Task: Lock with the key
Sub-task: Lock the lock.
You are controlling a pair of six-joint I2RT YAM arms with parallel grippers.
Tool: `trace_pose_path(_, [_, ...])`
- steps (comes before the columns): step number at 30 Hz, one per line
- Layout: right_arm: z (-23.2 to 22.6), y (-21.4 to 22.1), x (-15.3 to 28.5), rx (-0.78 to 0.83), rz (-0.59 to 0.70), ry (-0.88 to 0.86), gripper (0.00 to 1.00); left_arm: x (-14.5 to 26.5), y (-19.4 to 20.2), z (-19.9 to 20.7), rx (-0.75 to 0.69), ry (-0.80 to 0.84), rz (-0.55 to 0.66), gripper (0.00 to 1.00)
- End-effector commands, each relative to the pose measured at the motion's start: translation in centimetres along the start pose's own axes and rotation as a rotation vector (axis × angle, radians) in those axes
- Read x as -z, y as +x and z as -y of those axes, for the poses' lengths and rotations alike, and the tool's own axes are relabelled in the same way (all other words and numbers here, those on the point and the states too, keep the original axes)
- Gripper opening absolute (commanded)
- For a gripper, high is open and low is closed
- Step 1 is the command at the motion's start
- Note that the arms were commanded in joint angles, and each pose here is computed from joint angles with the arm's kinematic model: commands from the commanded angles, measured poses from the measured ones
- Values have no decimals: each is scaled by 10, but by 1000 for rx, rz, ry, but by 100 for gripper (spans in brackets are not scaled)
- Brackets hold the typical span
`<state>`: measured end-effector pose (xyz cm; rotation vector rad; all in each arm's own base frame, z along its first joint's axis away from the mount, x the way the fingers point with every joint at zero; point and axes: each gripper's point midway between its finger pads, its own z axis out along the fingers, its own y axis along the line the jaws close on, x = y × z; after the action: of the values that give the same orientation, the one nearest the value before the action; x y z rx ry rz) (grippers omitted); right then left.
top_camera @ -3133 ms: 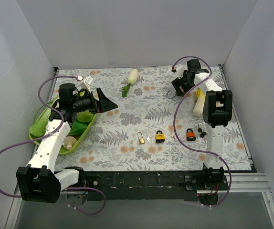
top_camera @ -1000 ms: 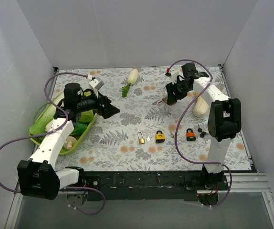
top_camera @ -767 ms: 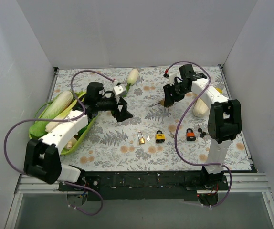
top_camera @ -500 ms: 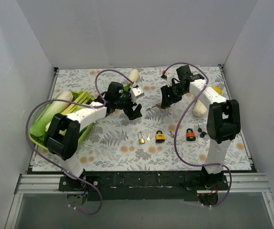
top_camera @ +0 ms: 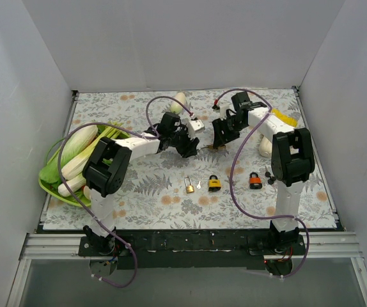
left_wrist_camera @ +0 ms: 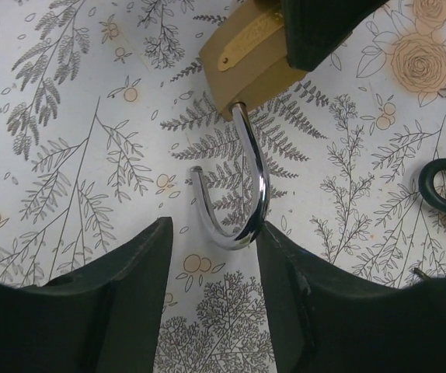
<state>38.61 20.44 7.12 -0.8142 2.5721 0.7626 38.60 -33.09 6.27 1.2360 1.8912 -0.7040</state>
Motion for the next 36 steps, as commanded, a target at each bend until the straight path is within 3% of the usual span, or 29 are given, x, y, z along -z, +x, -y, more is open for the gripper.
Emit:
trace_pose_path(1, [-18, -42, 18, 59, 122, -52, 1, -9, -22, 5, -24, 45, 52, 42])
trace_pose_path(8, [-20, -41, 15, 48, 119, -69, 1, -22, -11, 7, -36, 31, 22, 37])
trace_pose_path(11, [-21, -40, 15, 43, 116, -76, 1, -21, -15, 8, -37, 23, 36, 28])
trace_pose_path(12, [-22, -40, 15, 44, 117, -77, 1, -21, -15, 9, -29, 23, 35, 14])
trace_pose_path(14, [-24, -42, 17, 45, 120, -83, 1, -17, -26, 6, -36, -2, 68, 0])
trace_pose_path(17, [-30, -44, 21, 55, 127, -111, 1, -11, -29, 2, -19, -41, 70, 0])
trace_pose_path(18, [-33, -46, 27, 66, 133, -116, 19, -6, -37, 0, -24, -51, 83, 0])
trace_pose_path(20, [-37, -50, 35, 90, 148, -122, 43, 4, -43, -3, -12, -51, 105, 0])
trace_pose_path(21, [-37, -55, 48, 95, 169, -121, 63, 15, -56, -5, -11, -59, 140, 0])
trace_pose_path(22, [-40, -57, 55, 100, 178, -128, 69, 19, -57, -4, 0, -52, 151, 0])
trace_pose_path(27, [-49, -66, 107, 192, 229, -150, 80, 61, -87, 5, 17, -10, 242, 0])
trace_pose_path(31, [-67, -64, 148, 284, 284, -154, 82, 115, -122, 33, 13, 75, 325, 0])
trace_pose_path(36, [-103, -59, 191, 486, 397, -141, 84, 173, -136, 71, -11, 154, 376, 0])
